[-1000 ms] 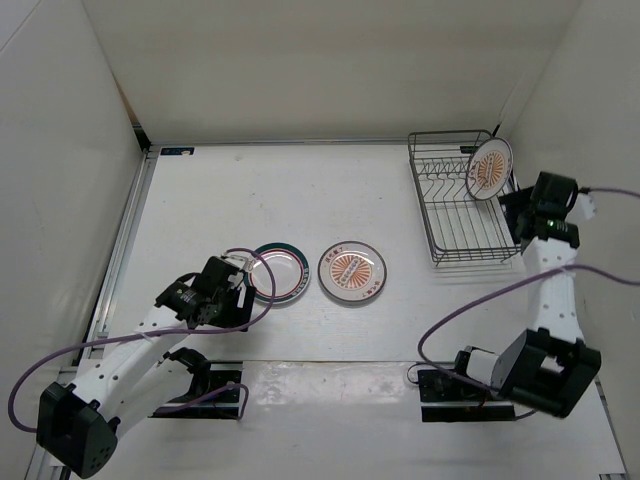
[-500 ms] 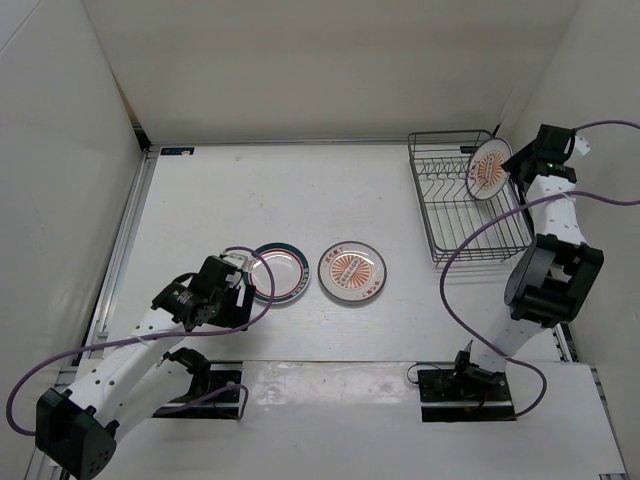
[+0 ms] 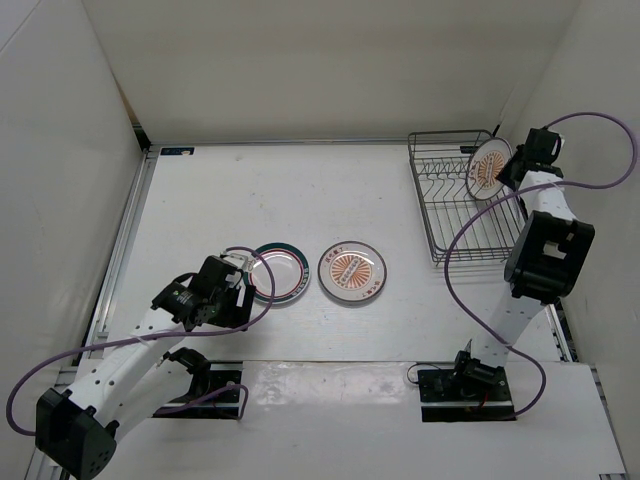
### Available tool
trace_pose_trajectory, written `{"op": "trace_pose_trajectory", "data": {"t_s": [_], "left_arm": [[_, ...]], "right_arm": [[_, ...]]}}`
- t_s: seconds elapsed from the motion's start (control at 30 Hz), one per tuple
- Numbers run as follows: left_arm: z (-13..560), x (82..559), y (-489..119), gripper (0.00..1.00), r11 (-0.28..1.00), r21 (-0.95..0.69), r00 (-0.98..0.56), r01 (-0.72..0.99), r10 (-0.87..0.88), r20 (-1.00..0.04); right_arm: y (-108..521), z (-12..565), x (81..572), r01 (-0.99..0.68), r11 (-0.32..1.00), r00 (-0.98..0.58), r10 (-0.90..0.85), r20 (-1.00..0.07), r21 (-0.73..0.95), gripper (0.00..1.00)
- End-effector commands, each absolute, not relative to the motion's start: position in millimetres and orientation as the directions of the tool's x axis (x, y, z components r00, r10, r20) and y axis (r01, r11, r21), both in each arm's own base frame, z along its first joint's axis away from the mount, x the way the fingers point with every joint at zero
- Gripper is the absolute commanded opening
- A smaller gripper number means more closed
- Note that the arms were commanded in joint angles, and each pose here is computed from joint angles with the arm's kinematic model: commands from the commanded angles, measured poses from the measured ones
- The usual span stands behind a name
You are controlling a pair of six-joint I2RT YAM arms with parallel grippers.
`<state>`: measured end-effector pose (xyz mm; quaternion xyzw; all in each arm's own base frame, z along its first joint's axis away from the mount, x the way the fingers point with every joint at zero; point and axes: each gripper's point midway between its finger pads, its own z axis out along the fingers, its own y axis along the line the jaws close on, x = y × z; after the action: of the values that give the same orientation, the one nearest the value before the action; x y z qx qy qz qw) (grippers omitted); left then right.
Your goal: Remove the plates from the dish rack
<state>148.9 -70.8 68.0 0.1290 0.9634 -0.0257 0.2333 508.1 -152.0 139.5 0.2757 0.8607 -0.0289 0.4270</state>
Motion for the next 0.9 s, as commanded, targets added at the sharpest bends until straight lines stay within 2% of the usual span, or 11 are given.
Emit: {"op": "trace_pose_trajectory", "data": {"t_s": [0.0,0.03,0.07,0.27,0.3,0.43,0.6,0.87], "left_arm": [[80,155,-77,0.96,0.962,-0.007,-0.840,0.273,0.235,-0.489],[80,155,-77,0.96,0.962,-0.006,-0.841,0.275,0.237,-0.486],[80,154,-77,0.96,0.961,-0.007,-0.842,0.275,0.237,-0.485],[79,155,-78,0.96,0.962,-0.010,-0.846,0.274,0.236,-0.478],[79,154,-78,0.96,0.960,-0.009,-0.845,0.279,0.241,-0.477],[79,154,-79,0.96,0.960,-0.013,-0.846,0.281,0.241,-0.476],[78,153,-78,0.96,0.960,-0.012,-0.848,0.281,0.242,-0.472],[79,154,-79,0.96,0.960,-0.016,-0.845,0.281,0.239,-0.478]], "right_arm": [[-153,161,530,0.432,0.882,-0.447,0.392,-0.804,0.190,0.30],[-151,160,532,0.427,0.882,-0.448,0.397,-0.801,0.198,0.21],[-150,154,534,0.426,0.882,-0.459,0.403,-0.792,0.202,0.18],[-147,162,543,0.399,0.895,-0.459,0.382,-0.802,0.197,0.18],[-147,164,541,0.398,0.896,-0.459,0.379,-0.803,0.196,0.14],[-149,171,541,0.390,0.905,-0.458,0.348,-0.818,0.167,0.11],[-150,181,535,0.392,0.911,-0.459,0.315,-0.831,0.128,0.01],[-162,217,525,0.457,0.888,-0.413,0.271,-0.870,0.060,0.00]]}}
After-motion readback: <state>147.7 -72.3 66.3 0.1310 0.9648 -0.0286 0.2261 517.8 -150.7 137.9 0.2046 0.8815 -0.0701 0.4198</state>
